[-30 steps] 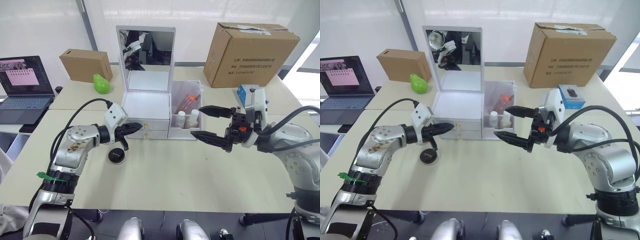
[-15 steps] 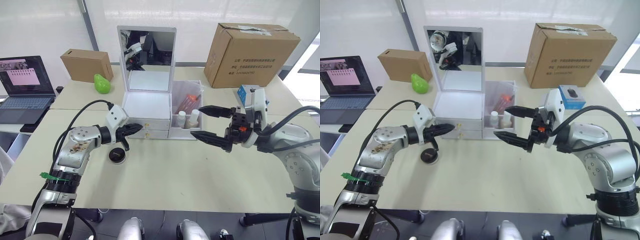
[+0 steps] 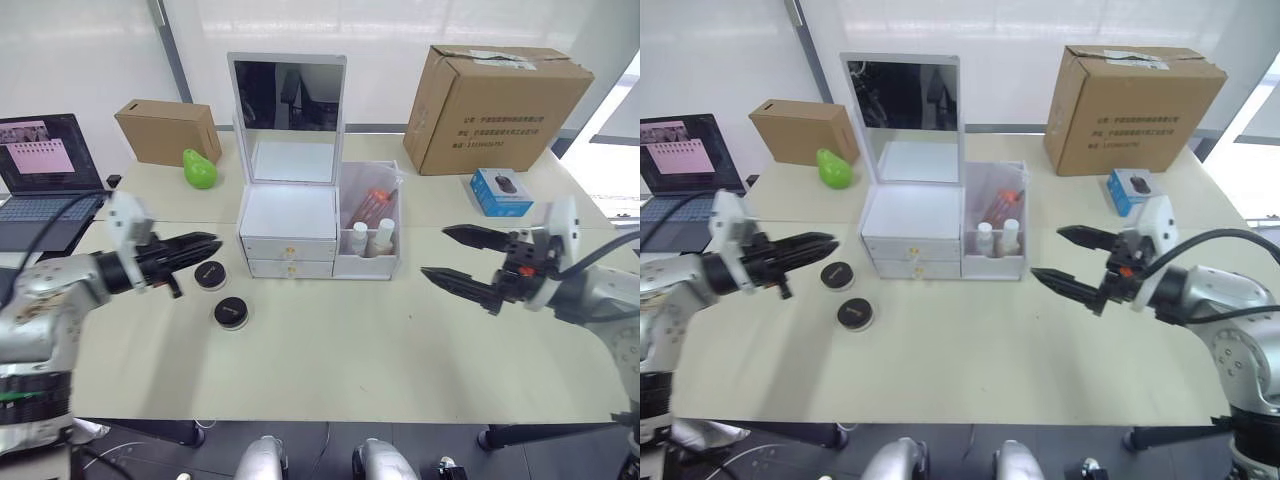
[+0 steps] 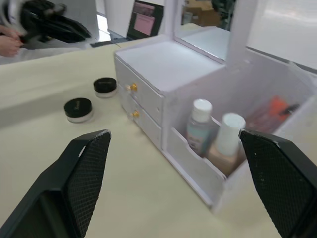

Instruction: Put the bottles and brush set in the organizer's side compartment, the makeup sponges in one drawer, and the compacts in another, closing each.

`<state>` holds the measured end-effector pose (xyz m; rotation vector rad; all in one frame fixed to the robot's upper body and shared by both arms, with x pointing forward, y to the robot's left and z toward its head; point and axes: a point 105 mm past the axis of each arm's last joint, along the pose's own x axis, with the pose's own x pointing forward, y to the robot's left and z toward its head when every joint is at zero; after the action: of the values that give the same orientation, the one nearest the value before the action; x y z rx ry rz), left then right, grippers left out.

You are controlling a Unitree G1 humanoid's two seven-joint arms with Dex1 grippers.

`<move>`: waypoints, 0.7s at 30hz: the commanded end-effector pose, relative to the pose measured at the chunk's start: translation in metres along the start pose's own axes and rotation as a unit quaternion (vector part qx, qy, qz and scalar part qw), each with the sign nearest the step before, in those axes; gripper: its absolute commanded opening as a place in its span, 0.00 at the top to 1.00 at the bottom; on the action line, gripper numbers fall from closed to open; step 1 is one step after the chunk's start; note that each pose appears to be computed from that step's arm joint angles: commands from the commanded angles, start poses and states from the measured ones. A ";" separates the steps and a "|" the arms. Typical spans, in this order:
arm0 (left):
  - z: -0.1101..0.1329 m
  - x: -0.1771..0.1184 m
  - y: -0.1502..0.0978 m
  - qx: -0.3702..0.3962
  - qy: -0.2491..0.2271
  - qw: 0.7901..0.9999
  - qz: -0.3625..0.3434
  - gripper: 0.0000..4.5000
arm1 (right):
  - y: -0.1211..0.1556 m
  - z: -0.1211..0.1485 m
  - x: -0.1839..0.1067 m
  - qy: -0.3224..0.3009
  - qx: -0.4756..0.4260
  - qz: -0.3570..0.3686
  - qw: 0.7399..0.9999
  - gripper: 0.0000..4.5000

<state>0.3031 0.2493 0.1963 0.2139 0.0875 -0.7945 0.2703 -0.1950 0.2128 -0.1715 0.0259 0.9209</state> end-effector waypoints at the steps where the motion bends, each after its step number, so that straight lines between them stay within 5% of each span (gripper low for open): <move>1: -0.007 -0.044 0.028 0.018 0.034 0.996 0.080 0.51 | -0.017 -0.011 -0.036 0.009 -0.012 -0.069 0.998 0.00; 8: -0.054 -0.123 0.068 0.004 0.118 0.972 0.202 0.00 | -0.035 -0.060 -0.099 0.070 0.010 -0.180 0.981 0.00; 21: -0.057 -0.119 0.074 0.009 0.108 0.973 0.206 0.00 | -0.036 -0.076 -0.109 0.053 0.028 -0.210 0.976 0.00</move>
<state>0.2693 0.3990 0.1567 0.2907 0.2775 -0.3504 0.2358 -0.3134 0.1420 -0.1337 0.1579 0.4997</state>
